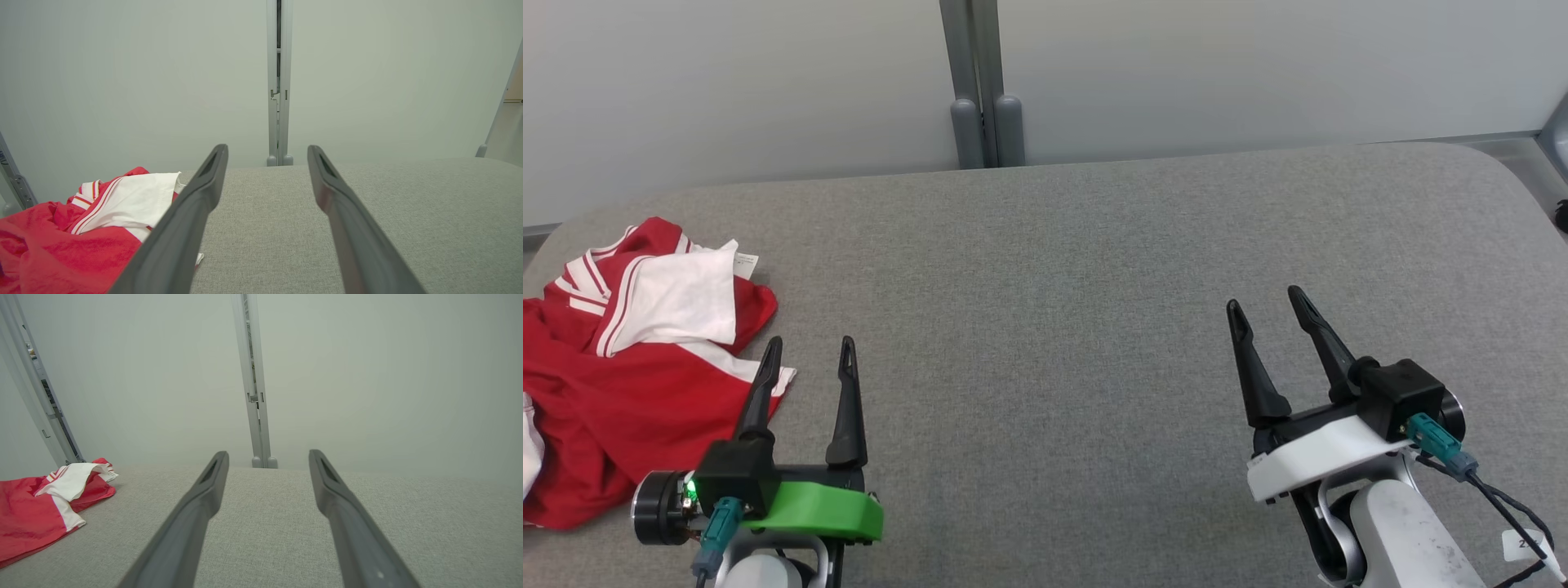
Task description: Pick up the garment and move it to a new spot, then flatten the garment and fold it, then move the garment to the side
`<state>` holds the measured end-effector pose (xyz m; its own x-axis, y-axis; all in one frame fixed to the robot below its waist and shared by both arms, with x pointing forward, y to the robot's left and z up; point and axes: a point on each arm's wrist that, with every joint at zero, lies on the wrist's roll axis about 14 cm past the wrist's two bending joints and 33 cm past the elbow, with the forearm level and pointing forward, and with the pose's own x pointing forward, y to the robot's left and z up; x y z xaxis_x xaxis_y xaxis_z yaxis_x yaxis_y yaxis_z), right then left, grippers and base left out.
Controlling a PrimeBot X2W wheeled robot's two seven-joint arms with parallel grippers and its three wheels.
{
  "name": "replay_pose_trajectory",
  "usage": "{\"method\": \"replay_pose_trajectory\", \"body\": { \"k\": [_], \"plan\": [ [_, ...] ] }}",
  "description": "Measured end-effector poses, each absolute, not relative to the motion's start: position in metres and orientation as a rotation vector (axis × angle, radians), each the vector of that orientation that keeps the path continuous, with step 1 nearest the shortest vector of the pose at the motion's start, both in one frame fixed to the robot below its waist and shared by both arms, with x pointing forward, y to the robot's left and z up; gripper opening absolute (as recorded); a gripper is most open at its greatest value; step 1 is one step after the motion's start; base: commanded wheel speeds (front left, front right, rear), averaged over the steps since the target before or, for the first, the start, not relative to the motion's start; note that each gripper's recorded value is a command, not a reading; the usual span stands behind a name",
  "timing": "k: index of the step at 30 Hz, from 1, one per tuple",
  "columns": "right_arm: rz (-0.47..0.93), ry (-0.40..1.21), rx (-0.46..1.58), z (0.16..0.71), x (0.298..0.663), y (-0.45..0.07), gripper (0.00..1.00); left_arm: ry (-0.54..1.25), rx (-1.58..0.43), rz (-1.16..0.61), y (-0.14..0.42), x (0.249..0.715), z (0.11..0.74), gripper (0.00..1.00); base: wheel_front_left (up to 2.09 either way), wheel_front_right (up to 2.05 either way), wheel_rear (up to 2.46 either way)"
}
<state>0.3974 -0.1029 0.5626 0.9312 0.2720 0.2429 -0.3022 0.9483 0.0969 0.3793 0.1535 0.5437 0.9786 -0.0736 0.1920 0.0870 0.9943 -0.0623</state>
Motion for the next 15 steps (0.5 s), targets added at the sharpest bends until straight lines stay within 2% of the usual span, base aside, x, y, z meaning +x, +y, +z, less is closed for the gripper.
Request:
{"method": "replay_pose_trajectory", "body": {
  "k": [15],
  "plan": [
    [0.321,-0.217,0.169,0.56,0.401,-0.092,1.0,-0.167,-0.14,0.0,0.178,0.374,0.536,1.0,0.0,0.0,0.0]
  ]
}}
